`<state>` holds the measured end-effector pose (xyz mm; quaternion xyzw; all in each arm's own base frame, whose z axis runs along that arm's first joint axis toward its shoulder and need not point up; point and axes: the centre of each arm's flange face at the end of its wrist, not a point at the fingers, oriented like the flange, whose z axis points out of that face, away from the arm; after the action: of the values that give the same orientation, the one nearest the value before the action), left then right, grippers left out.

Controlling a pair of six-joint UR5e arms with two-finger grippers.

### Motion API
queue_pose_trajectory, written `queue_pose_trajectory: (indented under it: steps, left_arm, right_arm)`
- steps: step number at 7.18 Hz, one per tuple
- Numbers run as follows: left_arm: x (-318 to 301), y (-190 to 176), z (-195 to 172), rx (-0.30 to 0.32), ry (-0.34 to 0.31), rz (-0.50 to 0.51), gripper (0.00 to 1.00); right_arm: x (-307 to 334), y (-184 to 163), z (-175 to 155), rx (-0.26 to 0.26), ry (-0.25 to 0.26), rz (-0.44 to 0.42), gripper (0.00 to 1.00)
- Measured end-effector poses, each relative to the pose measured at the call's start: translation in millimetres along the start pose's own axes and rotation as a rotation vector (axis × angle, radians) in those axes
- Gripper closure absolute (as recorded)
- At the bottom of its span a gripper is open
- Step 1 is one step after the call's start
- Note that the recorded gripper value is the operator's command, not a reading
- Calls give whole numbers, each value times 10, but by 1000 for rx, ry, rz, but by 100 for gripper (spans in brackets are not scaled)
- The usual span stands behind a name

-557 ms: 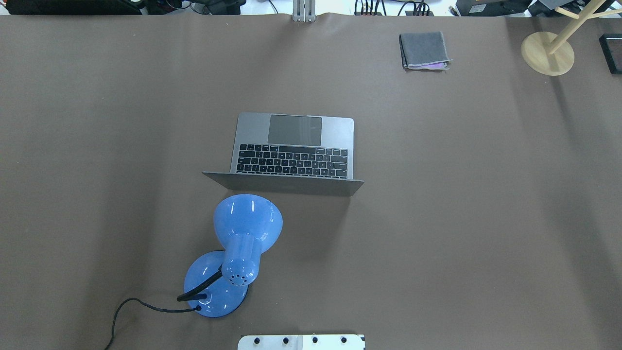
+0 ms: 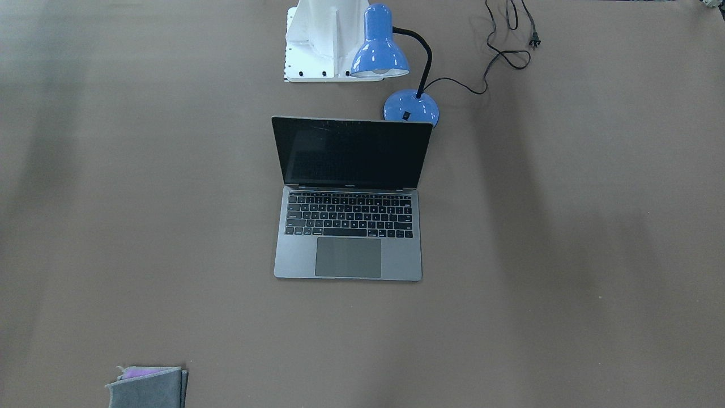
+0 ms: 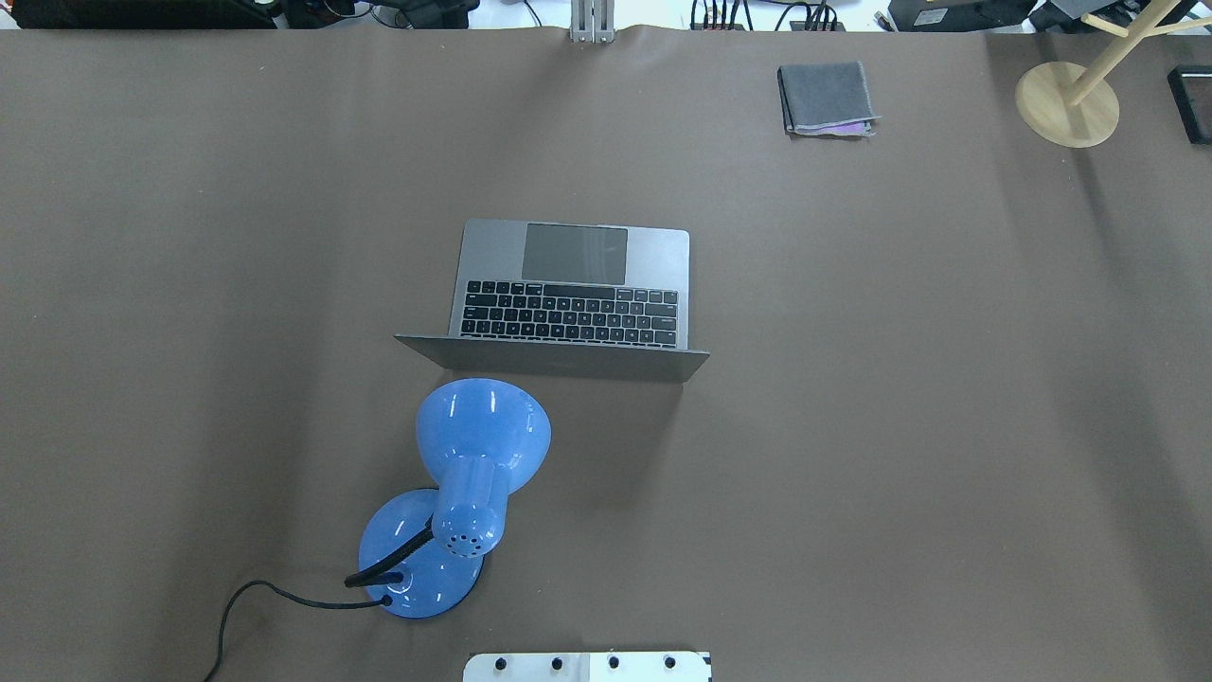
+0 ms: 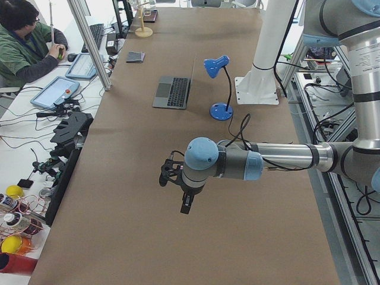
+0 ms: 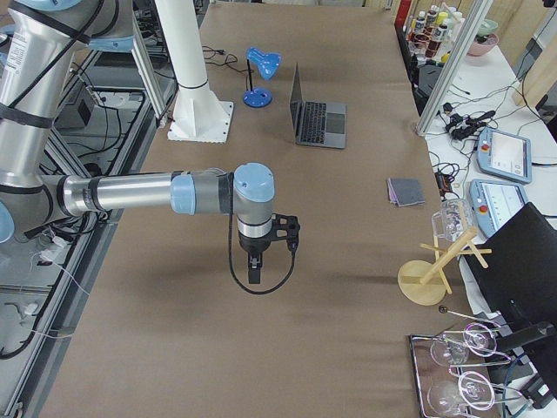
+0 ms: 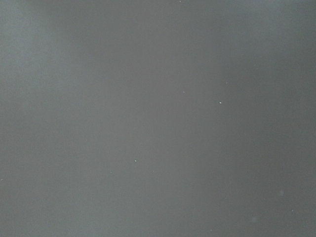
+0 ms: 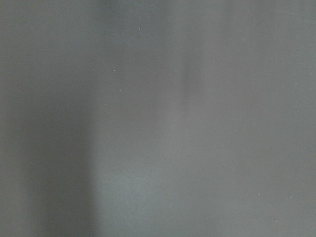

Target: Close laptop

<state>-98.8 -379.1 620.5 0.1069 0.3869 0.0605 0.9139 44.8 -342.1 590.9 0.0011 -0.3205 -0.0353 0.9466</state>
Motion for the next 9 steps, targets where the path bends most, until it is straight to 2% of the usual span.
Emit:
queue_pose_trajectory:
  steps: [2, 3, 4, 5, 7, 8, 9]
  left_arm:
    - [32, -67, -31, 17, -1, 19, 1]
    - [56, -111, -58, 35, -4, 40, 1]
    - [85, -154, -92, 67, -9, 74, 1]
    - [121, -193, -132, 110, -17, 121, 1]
    - [133, -315, -168, 250, -45, 263, 1]
    - [107, -433, -151, 305, -34, 294, 1]
    - [111, -509, -133, 342, 0, 303, 1]
  right_arm:
    - [-158, -130, -105, 27, -79, -23, 0]
    - [-279, -266, -232, 65, -102, -56, 0]
    - [-389, -387, -362, 128, -112, -110, 0]
    - [-458, -451, -447, 196, -117, -165, 0]
    - [-600, -591, -616, 300, -123, -246, 0]
    - [-699, -716, -689, 326, -134, -268, 0]
    - [-823, -811, -677, 322, -166, -279, 2]
